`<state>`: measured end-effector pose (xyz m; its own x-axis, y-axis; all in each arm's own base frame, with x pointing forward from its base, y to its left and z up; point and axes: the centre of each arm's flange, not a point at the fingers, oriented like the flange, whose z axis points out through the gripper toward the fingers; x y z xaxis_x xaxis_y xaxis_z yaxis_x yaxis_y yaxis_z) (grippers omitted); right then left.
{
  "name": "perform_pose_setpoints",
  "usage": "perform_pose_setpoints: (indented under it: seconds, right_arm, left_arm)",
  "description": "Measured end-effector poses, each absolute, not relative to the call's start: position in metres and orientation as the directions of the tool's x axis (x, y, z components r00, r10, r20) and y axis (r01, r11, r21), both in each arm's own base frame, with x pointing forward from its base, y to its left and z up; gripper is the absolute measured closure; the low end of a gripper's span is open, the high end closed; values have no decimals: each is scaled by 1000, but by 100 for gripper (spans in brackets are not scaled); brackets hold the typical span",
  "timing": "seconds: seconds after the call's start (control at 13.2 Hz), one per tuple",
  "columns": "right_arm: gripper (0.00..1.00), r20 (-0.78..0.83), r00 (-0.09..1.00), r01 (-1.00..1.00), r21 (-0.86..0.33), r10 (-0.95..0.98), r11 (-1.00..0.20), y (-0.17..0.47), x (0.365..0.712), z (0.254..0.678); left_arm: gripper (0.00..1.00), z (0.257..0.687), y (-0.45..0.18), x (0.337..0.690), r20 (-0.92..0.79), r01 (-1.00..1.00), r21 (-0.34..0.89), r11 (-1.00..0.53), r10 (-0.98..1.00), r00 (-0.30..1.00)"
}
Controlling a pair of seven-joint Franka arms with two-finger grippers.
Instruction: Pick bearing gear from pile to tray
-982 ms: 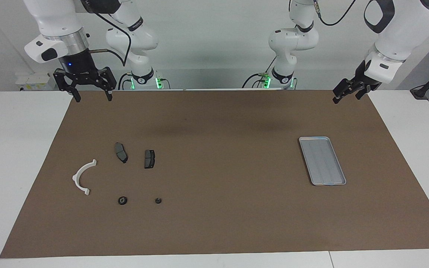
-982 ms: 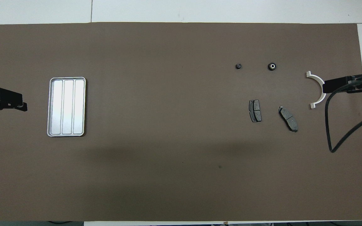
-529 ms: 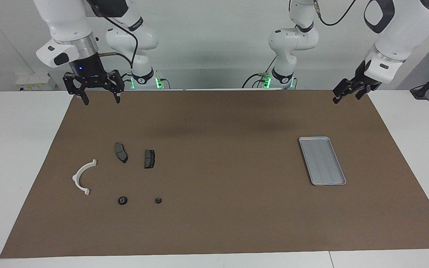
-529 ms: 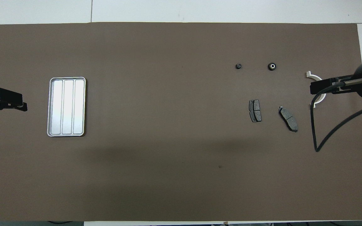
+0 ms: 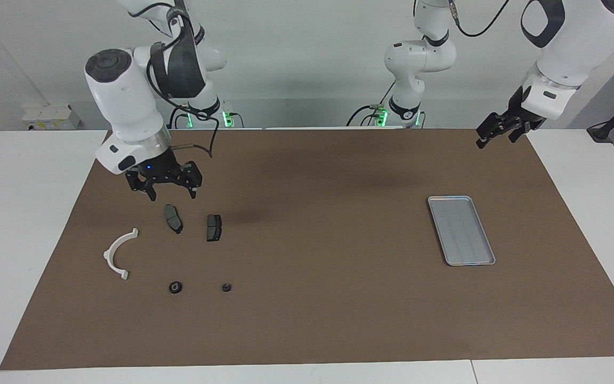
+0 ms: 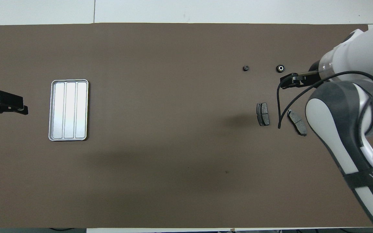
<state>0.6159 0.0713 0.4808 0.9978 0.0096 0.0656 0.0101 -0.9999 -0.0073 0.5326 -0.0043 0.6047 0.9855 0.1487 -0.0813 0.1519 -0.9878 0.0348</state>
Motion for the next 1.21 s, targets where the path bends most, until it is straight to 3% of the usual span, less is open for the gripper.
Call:
perform_pose_setpoints:
  seconds: [0.3,0.83,1.21]
  right_arm:
    - [0,71,997,-17,-26,-19,-1000,109,648,397]
    - [0,29,1000,-11,-4,-12,-1000,129,714,306]
    - [0,39,999,-28,23,-27,-999,157,724,287]
  left_arm:
    - [0,605,-4,533,-81,152,35,-988,149,986]
    - [0,605,-4,533,-81,152,35,-988,149,986]
    - [0,605,-4,533,-81,152,35,-988,149,986]
